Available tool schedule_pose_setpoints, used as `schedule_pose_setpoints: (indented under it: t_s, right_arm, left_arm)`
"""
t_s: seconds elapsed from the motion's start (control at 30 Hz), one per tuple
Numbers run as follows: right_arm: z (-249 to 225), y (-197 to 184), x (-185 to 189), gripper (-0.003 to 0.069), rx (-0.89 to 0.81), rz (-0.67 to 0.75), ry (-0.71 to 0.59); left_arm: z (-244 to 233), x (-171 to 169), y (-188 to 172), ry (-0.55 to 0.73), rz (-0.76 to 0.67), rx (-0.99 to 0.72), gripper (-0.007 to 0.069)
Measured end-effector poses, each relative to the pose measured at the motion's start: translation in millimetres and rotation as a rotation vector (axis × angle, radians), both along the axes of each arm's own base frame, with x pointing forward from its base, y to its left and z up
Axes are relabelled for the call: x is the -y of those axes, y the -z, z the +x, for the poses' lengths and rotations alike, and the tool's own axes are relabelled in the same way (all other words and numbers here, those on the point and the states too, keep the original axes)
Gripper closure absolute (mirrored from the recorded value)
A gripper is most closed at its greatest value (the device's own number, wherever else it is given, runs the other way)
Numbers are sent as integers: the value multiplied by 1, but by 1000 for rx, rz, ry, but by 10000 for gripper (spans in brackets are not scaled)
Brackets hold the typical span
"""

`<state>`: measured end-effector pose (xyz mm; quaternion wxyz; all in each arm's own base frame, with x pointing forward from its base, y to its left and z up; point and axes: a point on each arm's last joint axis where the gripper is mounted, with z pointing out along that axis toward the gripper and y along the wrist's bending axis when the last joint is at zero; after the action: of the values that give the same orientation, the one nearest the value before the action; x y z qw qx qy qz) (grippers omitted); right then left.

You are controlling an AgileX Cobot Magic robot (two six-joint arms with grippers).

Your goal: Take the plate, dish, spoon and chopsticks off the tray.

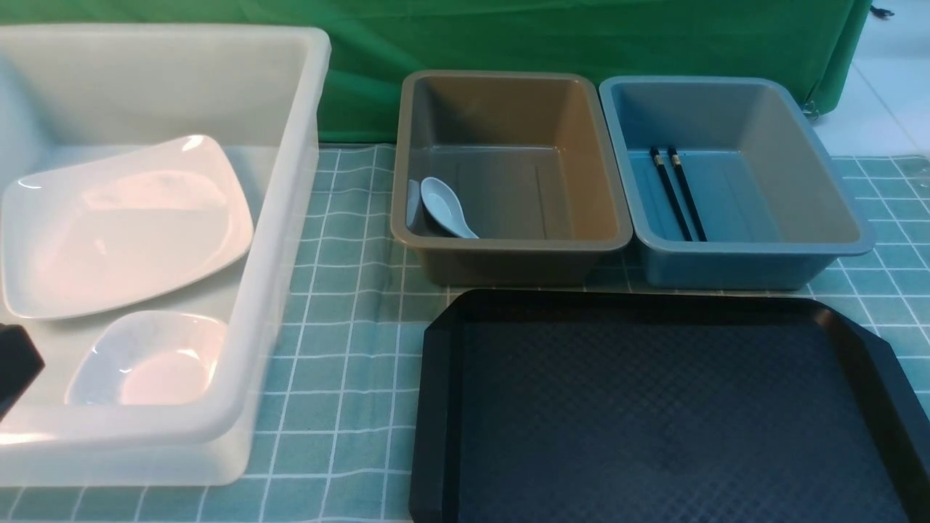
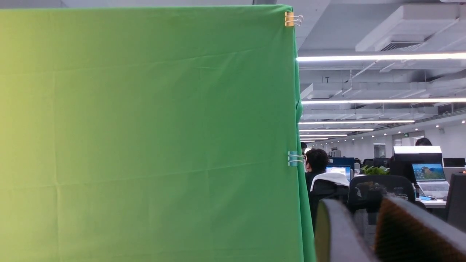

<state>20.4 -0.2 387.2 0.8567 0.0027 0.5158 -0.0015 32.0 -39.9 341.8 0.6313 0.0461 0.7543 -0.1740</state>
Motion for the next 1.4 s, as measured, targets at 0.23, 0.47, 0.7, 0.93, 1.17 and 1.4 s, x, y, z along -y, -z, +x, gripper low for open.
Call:
schedule_pose_setpoints:
  t_s: [0.23,0.47,0.7,0.93,1.17,1.4]
  right_arm:
    - [0,0,0,432,0,0,0]
    - [0,0,0,424,0,0,0]
    - [0,0,0,421,-1,0,0]
    - [0,0,0,419,-1,0,0]
    - [0,0,0,418,-1,0,0]
    - [0,0,0,418,-4,0,-1]
  left_arm:
    - [0,0,0,-2,4,-1,615]
    - [-3,-3,3,-28,54,7,615]
    - [13,-24,39,-173,42,45,615]
    - [21,-34,107,-262,99,64,614]
    - [23,-35,155,-267,125,-25,614]
    - [23,-35,155,-267,133,-24,614]
